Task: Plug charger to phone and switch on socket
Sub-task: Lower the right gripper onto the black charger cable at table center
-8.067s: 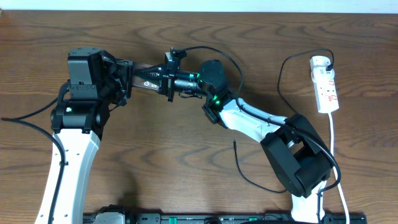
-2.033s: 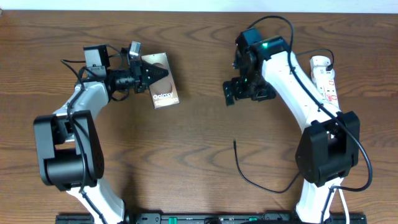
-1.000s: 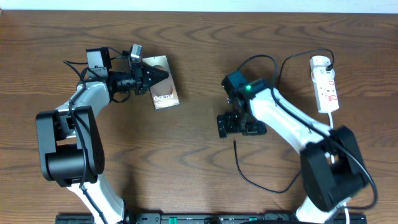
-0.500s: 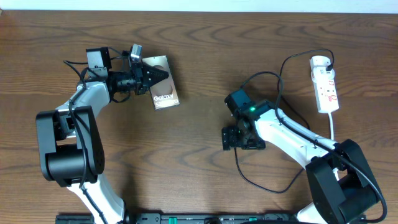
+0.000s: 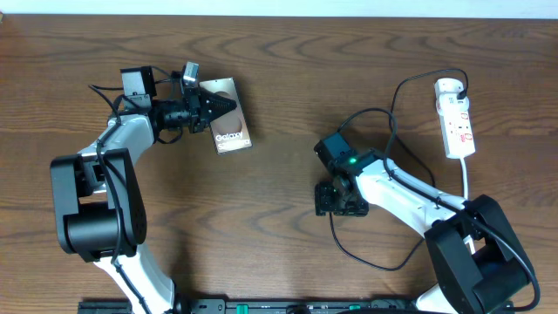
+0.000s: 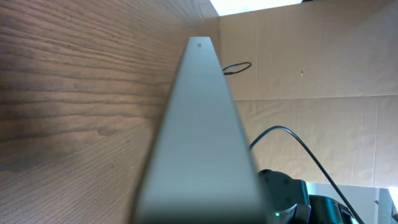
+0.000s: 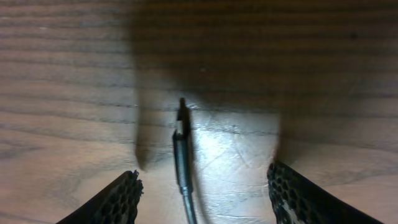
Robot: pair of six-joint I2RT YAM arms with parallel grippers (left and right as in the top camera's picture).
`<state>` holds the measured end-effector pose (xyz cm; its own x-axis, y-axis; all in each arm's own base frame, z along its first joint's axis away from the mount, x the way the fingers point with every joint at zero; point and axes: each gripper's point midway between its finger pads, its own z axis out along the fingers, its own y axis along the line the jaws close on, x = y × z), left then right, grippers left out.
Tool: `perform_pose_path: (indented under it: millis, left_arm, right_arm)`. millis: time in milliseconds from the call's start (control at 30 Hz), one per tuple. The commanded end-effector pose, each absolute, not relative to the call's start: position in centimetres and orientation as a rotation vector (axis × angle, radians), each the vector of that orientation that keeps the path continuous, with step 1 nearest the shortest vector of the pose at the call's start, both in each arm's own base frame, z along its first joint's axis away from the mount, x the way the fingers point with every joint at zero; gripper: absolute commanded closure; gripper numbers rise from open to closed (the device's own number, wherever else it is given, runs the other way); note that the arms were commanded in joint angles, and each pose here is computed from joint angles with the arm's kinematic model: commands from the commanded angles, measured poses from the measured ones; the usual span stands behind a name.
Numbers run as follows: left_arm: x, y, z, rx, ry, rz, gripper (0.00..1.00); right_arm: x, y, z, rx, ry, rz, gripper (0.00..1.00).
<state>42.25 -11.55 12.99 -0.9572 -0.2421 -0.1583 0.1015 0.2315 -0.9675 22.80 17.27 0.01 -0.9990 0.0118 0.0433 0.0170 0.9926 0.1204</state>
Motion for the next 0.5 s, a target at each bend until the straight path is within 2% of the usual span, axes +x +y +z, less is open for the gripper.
perform_pose_path:
  millis: [0,300,467]
  left_arm:
    - [42.4,-11.6,14.0,-0.082,2.202,-1.804,0.93]
    - [42.4,-11.6,14.0,-0.082,2.202,-1.804,0.93]
    - [42.4,-11.6,14.0,-0.082,2.202,-1.804,0.93]
  right_arm:
    - [22.3,17.9,0.2,-0.028,-3.089,-0.211,0.39]
    - [21.4,18.9,0.1,0.014,-3.086,-0.202,0.41]
    - [21.4,18.9,0.1,0.008,-3.087,-0.201,0.46]
